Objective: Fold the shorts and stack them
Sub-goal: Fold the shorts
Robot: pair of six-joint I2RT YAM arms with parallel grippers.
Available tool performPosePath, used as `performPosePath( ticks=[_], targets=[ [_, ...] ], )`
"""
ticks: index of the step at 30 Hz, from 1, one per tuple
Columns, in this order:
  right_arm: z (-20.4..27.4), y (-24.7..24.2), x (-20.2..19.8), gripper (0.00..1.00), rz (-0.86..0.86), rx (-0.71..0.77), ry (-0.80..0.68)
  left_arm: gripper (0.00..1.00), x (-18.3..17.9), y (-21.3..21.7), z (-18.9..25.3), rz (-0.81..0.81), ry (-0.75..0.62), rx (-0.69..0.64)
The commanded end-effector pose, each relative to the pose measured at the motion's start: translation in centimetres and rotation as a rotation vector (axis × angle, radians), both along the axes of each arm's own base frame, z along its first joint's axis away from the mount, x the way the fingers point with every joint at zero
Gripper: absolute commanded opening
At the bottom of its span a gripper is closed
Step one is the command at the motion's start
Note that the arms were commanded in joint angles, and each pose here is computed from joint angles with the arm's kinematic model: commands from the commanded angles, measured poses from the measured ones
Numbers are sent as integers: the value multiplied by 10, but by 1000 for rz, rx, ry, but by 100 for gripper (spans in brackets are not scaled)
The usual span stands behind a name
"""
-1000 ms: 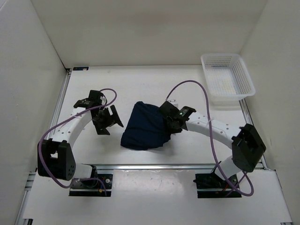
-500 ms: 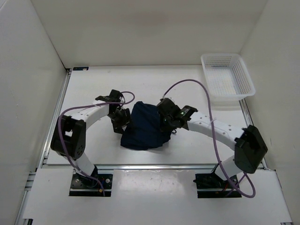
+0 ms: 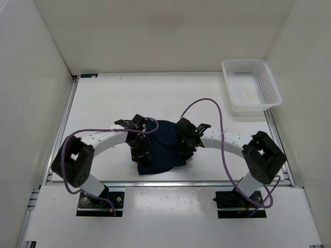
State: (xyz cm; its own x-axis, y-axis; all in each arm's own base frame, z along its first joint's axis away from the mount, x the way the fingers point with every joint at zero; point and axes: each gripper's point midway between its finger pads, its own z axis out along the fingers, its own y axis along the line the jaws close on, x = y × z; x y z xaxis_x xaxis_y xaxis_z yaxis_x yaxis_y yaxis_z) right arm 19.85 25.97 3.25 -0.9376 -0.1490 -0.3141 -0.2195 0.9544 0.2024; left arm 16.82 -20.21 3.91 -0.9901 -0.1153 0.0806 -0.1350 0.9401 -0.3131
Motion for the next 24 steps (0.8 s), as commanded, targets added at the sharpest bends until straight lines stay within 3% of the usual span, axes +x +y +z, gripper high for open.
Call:
performPosePath(
  ticks=[1,3,6,8,13,15,19,24],
  targets=[
    [27,-26,5,0,22,-78,-69,59,-2,-10,38,6,-89,-109],
    [63,-19,16,8,41,-27,-151,71,0,-13,54,14,-117,-130],
    [98,-15,29,11,69,-15,-228,86,14,-14,82,-12,-186,-127],
    [105,-14,38,13,66,-23,-248,90,26,-15,90,-18,-217,-105],
    [105,4,60,13,62,3,-241,86,81,-28,103,-32,-306,-40],
    [94,7,75,13,41,19,-229,79,102,-27,83,-11,-268,-8],
    [63,3,99,10,-18,57,-166,75,139,-27,55,3,-229,19],
    [38,-20,130,7,-85,37,-136,75,168,-19,19,12,-186,63]
  ],
)
